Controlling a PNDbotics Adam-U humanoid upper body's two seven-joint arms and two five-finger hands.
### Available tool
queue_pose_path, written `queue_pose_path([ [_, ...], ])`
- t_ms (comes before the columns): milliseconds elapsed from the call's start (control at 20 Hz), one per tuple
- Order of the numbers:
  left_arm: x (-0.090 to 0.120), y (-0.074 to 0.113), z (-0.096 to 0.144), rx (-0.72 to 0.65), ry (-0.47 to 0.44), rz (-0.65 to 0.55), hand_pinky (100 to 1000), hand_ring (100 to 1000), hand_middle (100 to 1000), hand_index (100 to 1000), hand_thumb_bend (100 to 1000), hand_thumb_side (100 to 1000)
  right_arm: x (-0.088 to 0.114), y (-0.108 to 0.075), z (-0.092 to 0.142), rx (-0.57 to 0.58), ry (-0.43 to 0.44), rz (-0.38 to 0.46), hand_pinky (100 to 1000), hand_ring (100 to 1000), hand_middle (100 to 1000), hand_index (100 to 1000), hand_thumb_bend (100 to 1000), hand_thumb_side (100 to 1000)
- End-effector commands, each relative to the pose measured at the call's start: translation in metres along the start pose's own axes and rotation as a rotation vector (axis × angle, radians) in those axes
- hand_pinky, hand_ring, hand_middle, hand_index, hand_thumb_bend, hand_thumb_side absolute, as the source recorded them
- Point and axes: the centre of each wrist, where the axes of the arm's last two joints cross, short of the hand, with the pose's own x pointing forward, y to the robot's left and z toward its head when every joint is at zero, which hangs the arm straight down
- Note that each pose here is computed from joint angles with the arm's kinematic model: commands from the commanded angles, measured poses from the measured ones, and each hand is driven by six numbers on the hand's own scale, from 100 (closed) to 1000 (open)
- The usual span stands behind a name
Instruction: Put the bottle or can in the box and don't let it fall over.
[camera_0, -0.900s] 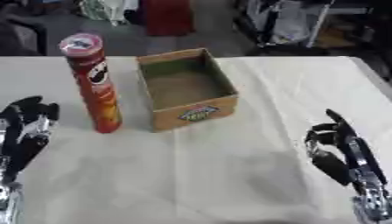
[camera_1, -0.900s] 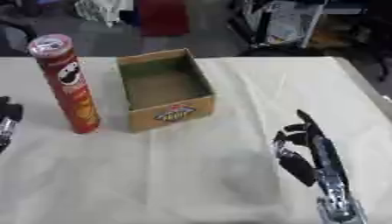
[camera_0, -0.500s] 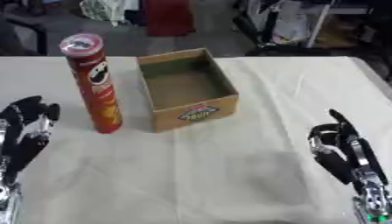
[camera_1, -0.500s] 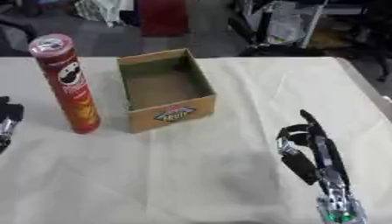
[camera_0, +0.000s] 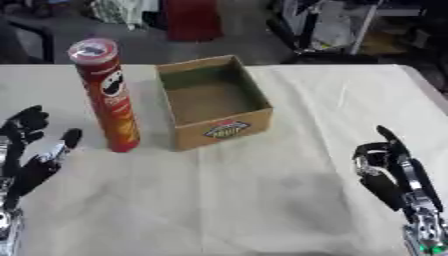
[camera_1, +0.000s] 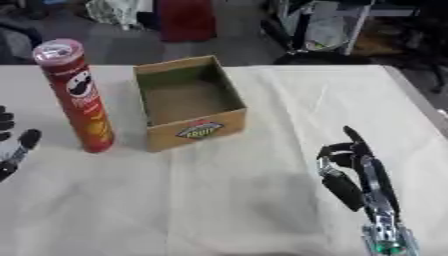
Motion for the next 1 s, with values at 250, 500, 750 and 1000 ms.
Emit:
queue_pose_path([
  [250, 0.002, 0.001, -0.028, 0.000, 0.009, -0.009, 871, 868, 804, 930, 793, 311, 0.002, -0.006, -0.002, -0.017, -0.008, 0.002, 741, 671, 670, 1000, 100, 484],
  [500, -0.002, -0.003, -0.046, -0.019, -0.026, 0.124, 875, 865, 784, 912, 784, 295, 0.002, -0.005, -0.001, -0.017, -0.005, -0.004, 741, 670, 669, 1000, 100, 485],
  [750, -0.006, -0.003, -0.064, -0.025, -0.053, 0.191, 880, 873, 774, 905, 770, 282, 0.001, -0.005, -0.001, -0.017, -0.001, -0.007, 740, 669, 667, 1000, 100, 486],
  [1000, -0.008, -0.006, -0.081, -0.045, -0.057, 0.193, 888, 888, 777, 907, 767, 288, 0.002, -0.003, -0.001, -0.013, 0.000, -0.013, 740, 669, 666, 1000, 100, 488],
])
